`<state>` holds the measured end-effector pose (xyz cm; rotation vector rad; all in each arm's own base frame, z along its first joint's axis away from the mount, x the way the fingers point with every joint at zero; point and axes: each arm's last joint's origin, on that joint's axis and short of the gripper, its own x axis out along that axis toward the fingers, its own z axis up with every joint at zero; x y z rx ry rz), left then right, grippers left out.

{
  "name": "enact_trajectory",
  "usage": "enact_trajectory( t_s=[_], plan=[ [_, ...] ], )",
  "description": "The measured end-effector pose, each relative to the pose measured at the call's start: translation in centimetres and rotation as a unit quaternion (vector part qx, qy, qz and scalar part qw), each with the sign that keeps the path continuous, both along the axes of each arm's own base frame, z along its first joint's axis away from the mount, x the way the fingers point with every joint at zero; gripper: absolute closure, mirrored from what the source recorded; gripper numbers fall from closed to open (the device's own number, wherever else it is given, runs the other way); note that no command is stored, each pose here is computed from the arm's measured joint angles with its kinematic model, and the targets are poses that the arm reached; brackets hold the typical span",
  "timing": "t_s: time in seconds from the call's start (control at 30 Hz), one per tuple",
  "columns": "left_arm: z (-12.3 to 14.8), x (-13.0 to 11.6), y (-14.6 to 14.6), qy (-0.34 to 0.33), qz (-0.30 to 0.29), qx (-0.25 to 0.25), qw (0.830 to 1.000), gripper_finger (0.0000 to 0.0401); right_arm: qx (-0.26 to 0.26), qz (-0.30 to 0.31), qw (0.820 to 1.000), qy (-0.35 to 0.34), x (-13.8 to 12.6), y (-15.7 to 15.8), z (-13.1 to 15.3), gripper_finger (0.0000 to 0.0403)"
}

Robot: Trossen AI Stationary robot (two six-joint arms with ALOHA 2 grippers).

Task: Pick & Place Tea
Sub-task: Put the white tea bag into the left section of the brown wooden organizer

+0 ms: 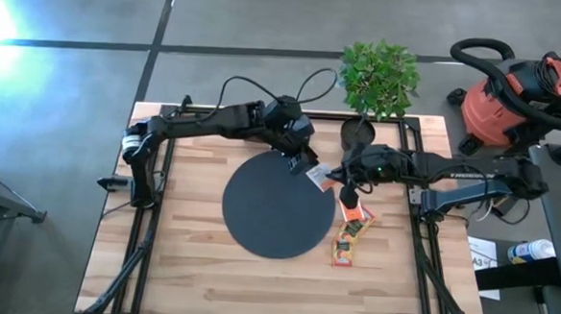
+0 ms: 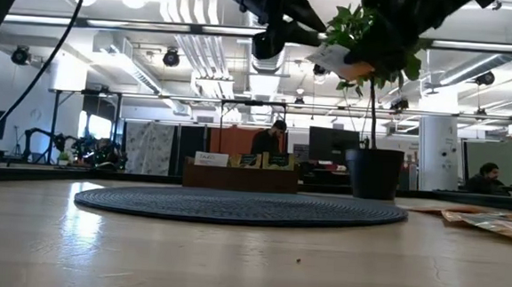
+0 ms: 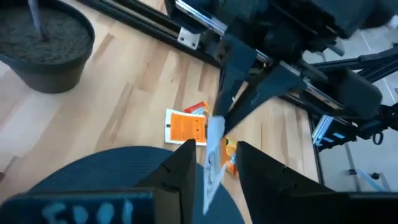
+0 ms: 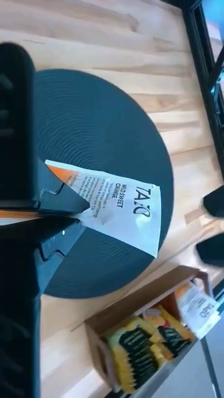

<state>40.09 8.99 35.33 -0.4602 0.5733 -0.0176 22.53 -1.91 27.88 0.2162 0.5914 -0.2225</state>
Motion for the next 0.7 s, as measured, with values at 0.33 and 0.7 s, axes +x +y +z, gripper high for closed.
enact_trajectory(
  t_s=[0.33,0.7],
  plan=[
    [-0.9,-0.5,-0.2,0.049,-0.006,-0.005,0.999,0.0268,-0.005,0.015,1.000,-0.006,1.3,0.1,1.1,0.0394],
    [-1.2,-0.5,-0.6,0.051,-0.042,0.010,0.998,0.0268,-0.017,-0.003,0.999,-0.031,1.8,-0.1,1.4,0.0394]
  ],
)
